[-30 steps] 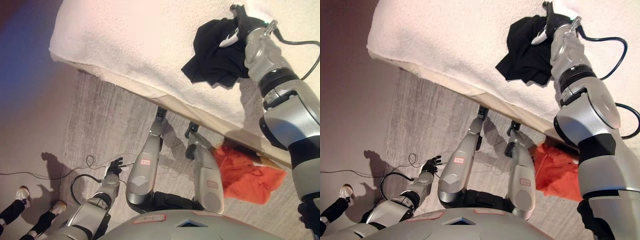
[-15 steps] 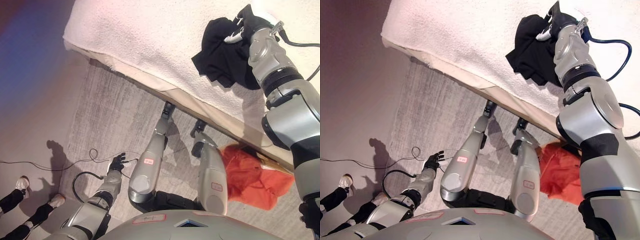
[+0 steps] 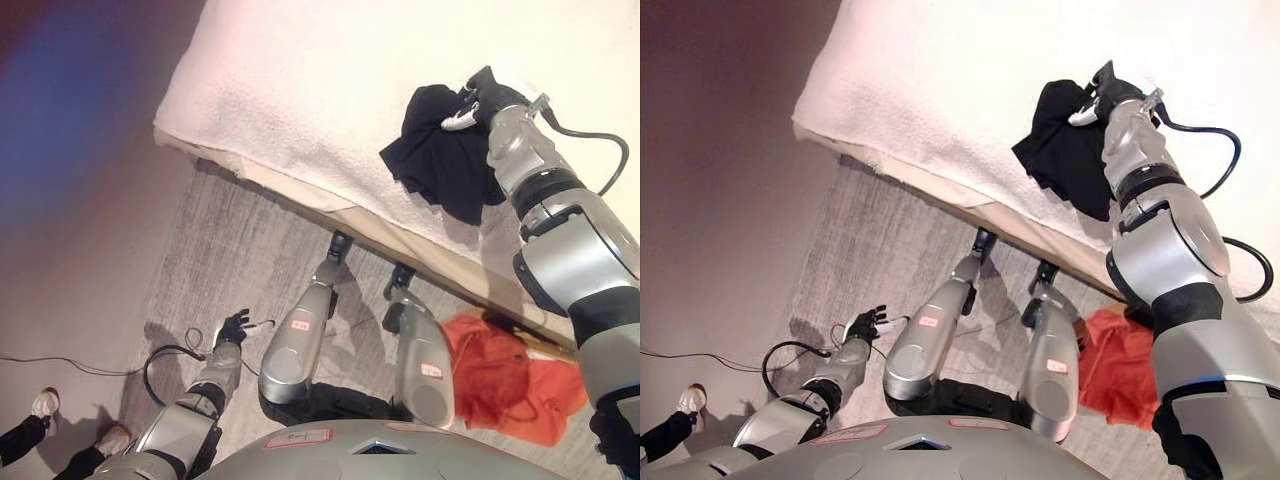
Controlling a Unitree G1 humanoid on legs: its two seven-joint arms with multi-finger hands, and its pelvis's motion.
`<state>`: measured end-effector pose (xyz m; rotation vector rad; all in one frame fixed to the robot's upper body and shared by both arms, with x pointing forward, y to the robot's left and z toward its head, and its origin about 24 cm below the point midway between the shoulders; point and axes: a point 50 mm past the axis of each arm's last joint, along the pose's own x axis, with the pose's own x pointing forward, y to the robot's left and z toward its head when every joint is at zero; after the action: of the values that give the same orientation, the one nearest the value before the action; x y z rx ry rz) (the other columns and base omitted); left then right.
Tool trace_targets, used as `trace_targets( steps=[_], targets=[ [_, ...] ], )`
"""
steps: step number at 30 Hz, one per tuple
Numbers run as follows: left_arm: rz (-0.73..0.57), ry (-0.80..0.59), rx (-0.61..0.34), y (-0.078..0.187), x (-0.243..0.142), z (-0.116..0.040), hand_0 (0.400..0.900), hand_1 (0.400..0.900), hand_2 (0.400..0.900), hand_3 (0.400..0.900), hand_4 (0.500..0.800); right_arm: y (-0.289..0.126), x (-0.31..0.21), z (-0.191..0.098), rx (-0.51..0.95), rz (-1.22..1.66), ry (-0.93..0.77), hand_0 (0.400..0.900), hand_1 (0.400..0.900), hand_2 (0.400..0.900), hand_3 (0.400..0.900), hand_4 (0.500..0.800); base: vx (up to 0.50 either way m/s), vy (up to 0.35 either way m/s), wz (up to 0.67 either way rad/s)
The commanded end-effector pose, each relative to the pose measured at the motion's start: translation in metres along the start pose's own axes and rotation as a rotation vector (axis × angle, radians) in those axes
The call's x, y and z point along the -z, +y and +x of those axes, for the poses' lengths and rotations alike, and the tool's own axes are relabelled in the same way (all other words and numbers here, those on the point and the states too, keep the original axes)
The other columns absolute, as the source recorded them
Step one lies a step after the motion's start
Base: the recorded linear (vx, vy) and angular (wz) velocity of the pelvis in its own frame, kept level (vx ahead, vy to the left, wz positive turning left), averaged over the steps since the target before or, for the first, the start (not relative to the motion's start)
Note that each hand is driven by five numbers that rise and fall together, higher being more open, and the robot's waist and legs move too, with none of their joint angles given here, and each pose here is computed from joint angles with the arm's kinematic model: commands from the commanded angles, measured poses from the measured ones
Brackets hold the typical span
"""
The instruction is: Put the clothes on the bed into the basket.
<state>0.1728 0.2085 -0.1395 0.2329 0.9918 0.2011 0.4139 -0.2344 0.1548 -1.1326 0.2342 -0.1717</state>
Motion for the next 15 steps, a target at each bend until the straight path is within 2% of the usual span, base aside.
trace_targets(
  steps=[1, 11, 15],
  targets=[
    [0.067, 0.177, -0.1, 0.035, 0.054, -0.007, 0.9, 0.9, 0.9, 0.9, 0.8, -0.023, 0.001, 0.001, 0.089, -0.012, -0.034, 0.4, 0.4, 0.4, 0.4, 0.5, 0.096, 0.031, -0.49],
    [0.066, 0.309, -0.1, 0.045, 0.088, -0.018, 0.9, 0.9, 0.9, 0.9, 0.8, -0.023, 0.075, -0.008, 0.053, -0.026, 0.122, 0.4, 0.4, 0.4, 0.4, 0.5, 0.093, 0.028, -0.47],
    [0.074, 0.345, -0.096, 0.046, 0.097, -0.022, 0.9, 0.9, 0.9, 0.9, 0.8, -0.025, 0.092, -0.013, 0.052, -0.015, 0.136, 0.4, 0.4, 0.4, 0.4, 0.5, 0.076, 0.039, -0.39]
  ],
)
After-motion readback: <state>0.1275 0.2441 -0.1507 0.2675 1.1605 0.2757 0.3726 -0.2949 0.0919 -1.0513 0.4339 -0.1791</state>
